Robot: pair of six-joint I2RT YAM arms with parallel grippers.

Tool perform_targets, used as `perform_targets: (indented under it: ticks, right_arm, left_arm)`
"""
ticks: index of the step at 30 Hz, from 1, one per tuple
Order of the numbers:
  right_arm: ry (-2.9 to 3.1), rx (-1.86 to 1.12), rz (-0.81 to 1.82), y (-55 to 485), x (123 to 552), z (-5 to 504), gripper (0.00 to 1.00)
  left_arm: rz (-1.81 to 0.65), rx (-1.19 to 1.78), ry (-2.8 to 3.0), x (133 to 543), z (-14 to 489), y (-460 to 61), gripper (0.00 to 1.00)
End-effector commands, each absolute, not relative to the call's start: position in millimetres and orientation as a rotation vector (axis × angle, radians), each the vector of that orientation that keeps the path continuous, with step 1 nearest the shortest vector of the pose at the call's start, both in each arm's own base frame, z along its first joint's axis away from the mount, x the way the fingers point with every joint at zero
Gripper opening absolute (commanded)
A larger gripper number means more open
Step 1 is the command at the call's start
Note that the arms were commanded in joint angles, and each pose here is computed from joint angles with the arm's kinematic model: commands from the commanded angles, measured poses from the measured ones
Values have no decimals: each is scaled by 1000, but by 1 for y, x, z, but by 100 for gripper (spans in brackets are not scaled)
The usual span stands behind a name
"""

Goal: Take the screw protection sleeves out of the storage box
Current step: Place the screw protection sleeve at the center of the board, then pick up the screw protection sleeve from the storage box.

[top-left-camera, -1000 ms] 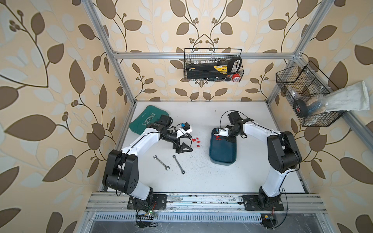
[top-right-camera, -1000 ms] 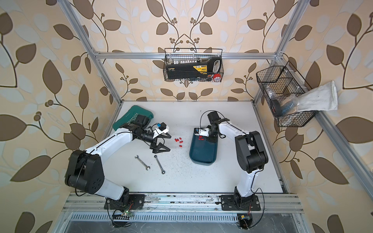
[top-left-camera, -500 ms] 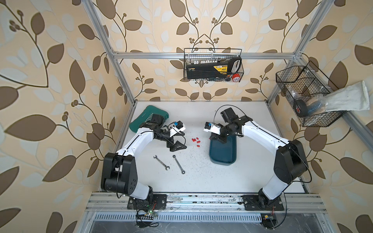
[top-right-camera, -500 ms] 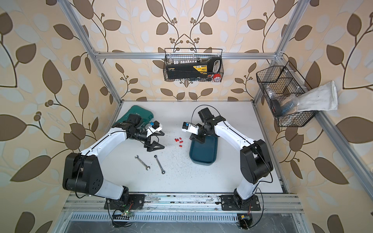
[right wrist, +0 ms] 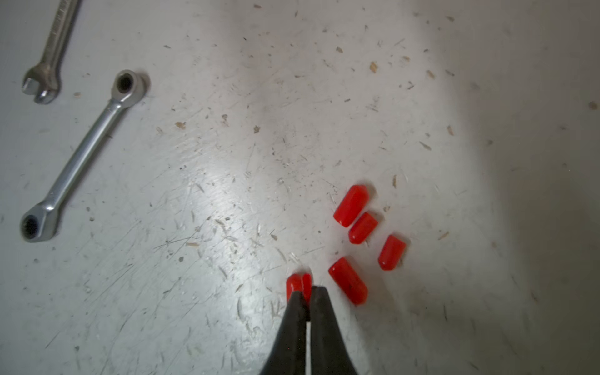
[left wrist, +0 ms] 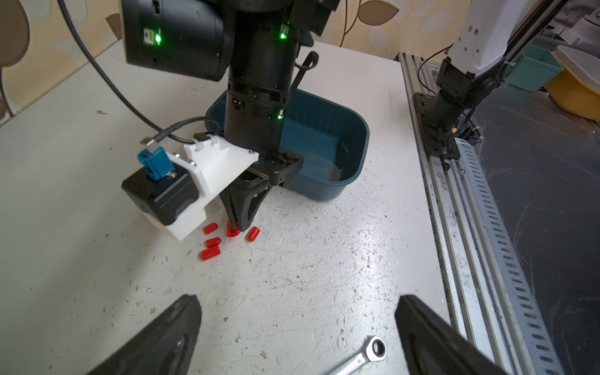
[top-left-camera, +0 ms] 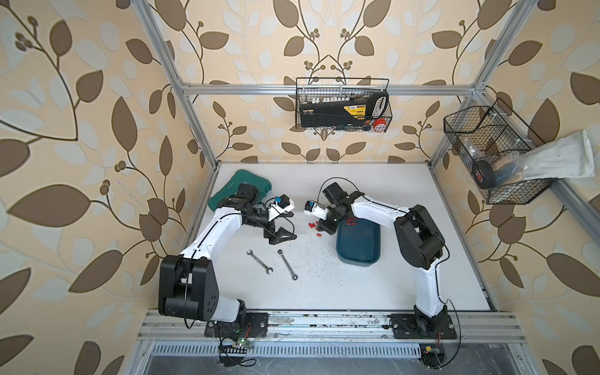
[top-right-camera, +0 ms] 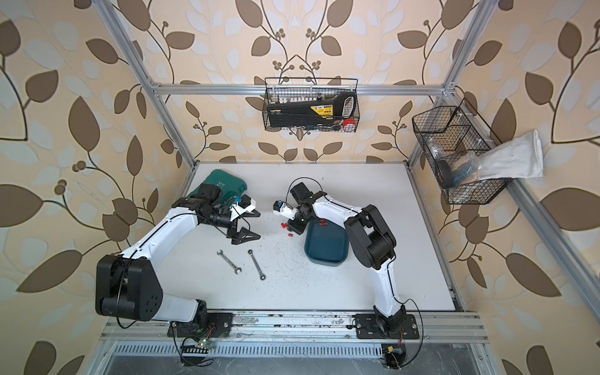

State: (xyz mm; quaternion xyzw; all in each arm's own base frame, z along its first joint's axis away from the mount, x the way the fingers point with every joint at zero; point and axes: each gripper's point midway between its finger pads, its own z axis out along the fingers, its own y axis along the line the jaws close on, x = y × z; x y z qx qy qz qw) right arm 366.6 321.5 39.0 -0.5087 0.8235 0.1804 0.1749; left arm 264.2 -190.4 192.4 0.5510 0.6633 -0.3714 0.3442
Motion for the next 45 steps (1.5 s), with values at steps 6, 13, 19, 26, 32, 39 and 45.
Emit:
perform_targets:
  ticks: [6, 13, 19, 26, 32, 39, 45]
  right_arm:
    - [2356, -1374, 482, 328, 380, 42, 27]
    - [2292, -1345, 553, 315, 382, 89, 36]
    - [2195, -1353, 630, 275, 369, 145, 43]
    - [2150, -1400, 420, 194, 358, 141, 46]
    - [2220, -1475, 229, 153, 361, 95, 47]
    - [2278, -1563, 175, 143, 370, 50, 48]
    - [2308, -1584, 174, 144, 380, 33, 47]
  left_arm:
    - [-1021, 1429, 1622, 259, 217, -196, 99]
    - [-1064, 1389, 1610, 265, 218, -202, 99]
    - [-1000, 1410, 1655, 279, 190, -221, 99]
    - [-910, 1425, 1767, 292, 157, -265, 98]
    - [-954, 1331, 1862, 299, 150, -283, 99]
    - [-900, 1372, 1839, 294, 157, -277, 99]
    - [-875, 1399, 1815, 291, 165, -274, 99]
